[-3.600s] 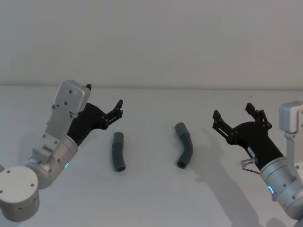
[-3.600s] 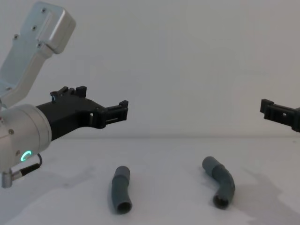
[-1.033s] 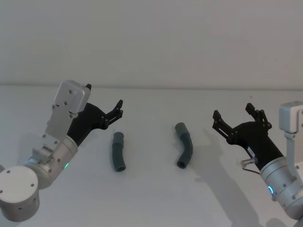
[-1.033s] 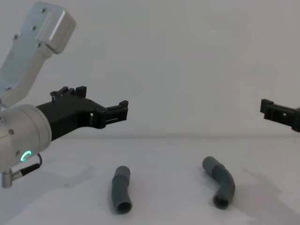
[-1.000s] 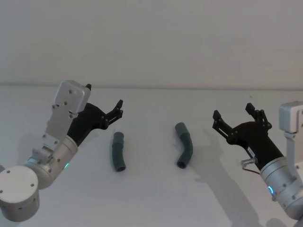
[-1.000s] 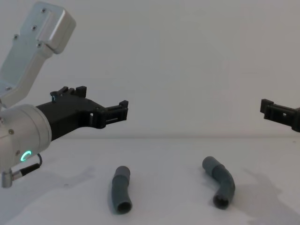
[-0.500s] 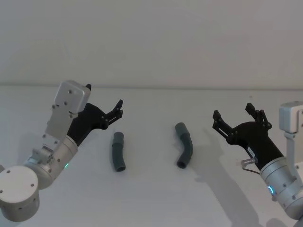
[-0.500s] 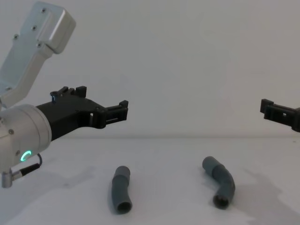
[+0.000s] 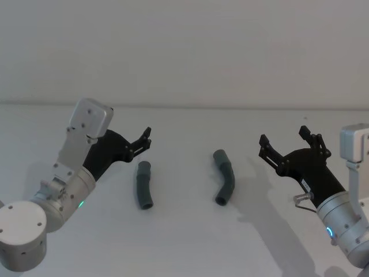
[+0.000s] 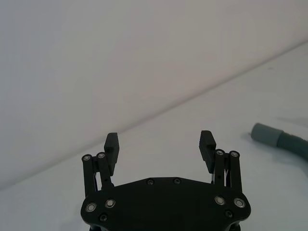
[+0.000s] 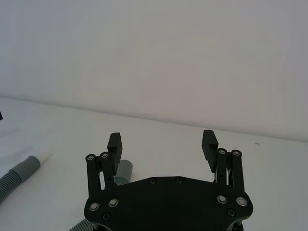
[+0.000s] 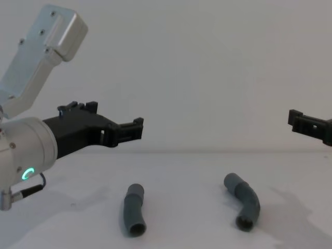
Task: Use both hands to pick up one end of the pipe from the table, align the ends, and insert them.
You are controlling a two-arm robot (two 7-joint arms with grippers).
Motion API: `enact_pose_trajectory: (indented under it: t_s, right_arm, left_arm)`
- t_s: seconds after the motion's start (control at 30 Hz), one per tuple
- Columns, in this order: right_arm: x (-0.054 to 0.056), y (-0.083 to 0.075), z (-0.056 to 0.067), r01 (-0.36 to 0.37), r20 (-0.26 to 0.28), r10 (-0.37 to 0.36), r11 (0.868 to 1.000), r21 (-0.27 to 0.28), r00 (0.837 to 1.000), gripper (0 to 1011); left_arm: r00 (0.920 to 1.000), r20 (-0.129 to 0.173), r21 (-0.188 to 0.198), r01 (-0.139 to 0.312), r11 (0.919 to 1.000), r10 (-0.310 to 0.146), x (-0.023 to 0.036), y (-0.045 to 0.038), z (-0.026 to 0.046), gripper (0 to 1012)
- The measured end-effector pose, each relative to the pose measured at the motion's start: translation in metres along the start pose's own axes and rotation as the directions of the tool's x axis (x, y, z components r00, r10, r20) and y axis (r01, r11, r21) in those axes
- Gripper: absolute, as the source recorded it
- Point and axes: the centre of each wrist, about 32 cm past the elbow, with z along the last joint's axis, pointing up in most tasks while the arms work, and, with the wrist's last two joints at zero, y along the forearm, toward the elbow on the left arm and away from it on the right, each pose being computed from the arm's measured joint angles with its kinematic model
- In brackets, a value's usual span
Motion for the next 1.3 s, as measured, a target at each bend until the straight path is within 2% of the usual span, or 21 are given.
enact_pose_trajectory:
  t_s: [0.27,0.37,0.4,0.57,0.6,0.7,0.93,1.13,1.17,1.23,1.3]
  right_arm:
    - [0.000,0.000,0.000,0.000,0.000,0.000,1.000,0.000,1.000,1003]
    - [0.000,0.000,0.000,0.000,0.000,0.000,1.000,0.000,1.000,1003]
    - [0.000,0.000,0.000,0.000,0.000,0.000,1.000,0.000,1.000,1003]
    - [0.000,0.000,0.000,0.000,0.000,0.000,1.000,0.000,1.000,1003]
    - [0.000,0.000,0.000,0.000,0.000,0.000,1.000,0.000,1.000,1003]
    - [0.000,0.000,0.000,0.000,0.000,0.000,1.000,0.000,1.000,1003]
    - [0.000,0.000,0.000,0.000,0.000,0.000,1.000,0.000,1.000,1003]
    - [0.000,0.000,0.000,0.000,0.000,0.000,1.000,0.000,1.000,1003]
    - [0.000,0.000,0.000,0.000,0.000,0.000,1.000,0.000,1.000,1003]
    - [0.000,0.000,0.000,0.000,0.000,0.000,1.000,0.000,1.000,1003]
    - [0.000,0.000,0.000,0.000,0.000,0.000,1.000,0.000,1.000,1003]
  left_arm:
    - [0.9991,-0.018,0.080,0.039,0.9960,-0.038,-0.0012,0.0033,0.0088,1001]
    - [0.9977,-0.031,0.127,0.064,0.9899,-0.060,-0.0022,0.0051,0.0139,1001]
    - [0.9977,-0.031,0.127,0.064,0.9899,-0.060,-0.0022,0.0051,0.0139,1001]
    - [0.9947,-0.051,0.196,0.097,0.9758,-0.089,-0.0029,0.0076,0.0207,1001]
    - [0.9935,-0.058,0.216,0.109,0.9704,-0.098,-0.0032,0.0083,0.0231,1001]
    - [0.9918,-0.066,0.242,0.122,0.9626,-0.109,-0.0033,0.0092,0.0261,1001]
    - [0.9866,-0.096,0.326,0.157,0.9324,-0.132,-0.0035,0.0111,0.0320,1001]
    - [0.9844,-0.112,0.370,0.168,0.9135,-0.136,-0.0042,0.0106,0.0337,1001]
    - [0.9844,-0.112,0.370,0.168,0.9135,-0.136,-0.0042,0.0106,0.0337,1001]
    - [0.9837,-0.118,0.384,0.172,0.9073,-0.136,-0.0047,0.0095,0.0348,1001]
    - [0.9834,-0.120,0.390,0.173,0.9044,-0.136,-0.0048,0.0087,0.0349,1001]
